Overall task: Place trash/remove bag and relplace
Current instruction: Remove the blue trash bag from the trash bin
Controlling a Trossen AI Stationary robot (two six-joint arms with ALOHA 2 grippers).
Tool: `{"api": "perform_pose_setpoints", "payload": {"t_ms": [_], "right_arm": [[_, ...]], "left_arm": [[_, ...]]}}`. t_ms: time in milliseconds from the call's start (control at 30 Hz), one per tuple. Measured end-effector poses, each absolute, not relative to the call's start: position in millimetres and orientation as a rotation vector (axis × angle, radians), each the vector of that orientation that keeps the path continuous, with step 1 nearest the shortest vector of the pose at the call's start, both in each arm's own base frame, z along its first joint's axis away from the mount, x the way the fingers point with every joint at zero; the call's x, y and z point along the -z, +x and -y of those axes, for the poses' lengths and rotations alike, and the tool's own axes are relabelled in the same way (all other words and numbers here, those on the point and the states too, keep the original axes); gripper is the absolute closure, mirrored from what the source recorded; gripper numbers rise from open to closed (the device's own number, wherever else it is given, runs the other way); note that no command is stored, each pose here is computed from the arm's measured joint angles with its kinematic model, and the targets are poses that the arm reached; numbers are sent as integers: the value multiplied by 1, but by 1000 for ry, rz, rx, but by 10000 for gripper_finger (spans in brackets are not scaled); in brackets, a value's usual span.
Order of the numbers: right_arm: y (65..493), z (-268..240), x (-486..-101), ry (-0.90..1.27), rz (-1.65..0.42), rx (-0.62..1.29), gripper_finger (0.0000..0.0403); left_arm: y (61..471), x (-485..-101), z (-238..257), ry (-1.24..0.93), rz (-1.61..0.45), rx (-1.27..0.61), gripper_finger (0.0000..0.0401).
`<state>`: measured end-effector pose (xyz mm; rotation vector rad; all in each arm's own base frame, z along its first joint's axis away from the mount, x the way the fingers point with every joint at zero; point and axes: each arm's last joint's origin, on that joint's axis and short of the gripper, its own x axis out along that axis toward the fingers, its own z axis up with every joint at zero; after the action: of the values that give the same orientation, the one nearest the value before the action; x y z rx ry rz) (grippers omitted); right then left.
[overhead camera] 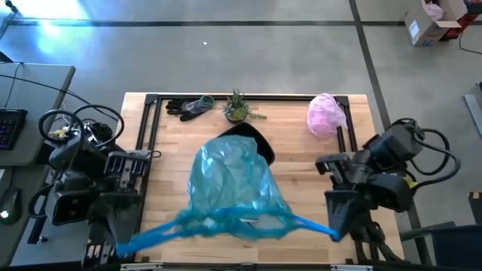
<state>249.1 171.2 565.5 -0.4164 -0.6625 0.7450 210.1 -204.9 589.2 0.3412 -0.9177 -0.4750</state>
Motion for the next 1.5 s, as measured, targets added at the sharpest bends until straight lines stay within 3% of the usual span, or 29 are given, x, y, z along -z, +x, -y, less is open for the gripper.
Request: {"api": "perform_pose_setpoints", "payload": {"t_ms": [400,700,833,1067,1500], "right_arm": [[243,-188,-554,-460,615,-933,403],[248,-212,-528,-442,406,-1050,403],[253,-215,-522,-439,353,-1022,403],[281,-194,-508,-304,95,-741,403],[300,-238,-455,-62,-282,-878,403]], "left_arm": [[218,-570,222,436,833,733,401],[241,-530,245,466,493,913,401],[249,-520,245,496,393,867,401],[283,-495,214,428,60,514,401],[306,-435,243,235,-40,755,401]]}}
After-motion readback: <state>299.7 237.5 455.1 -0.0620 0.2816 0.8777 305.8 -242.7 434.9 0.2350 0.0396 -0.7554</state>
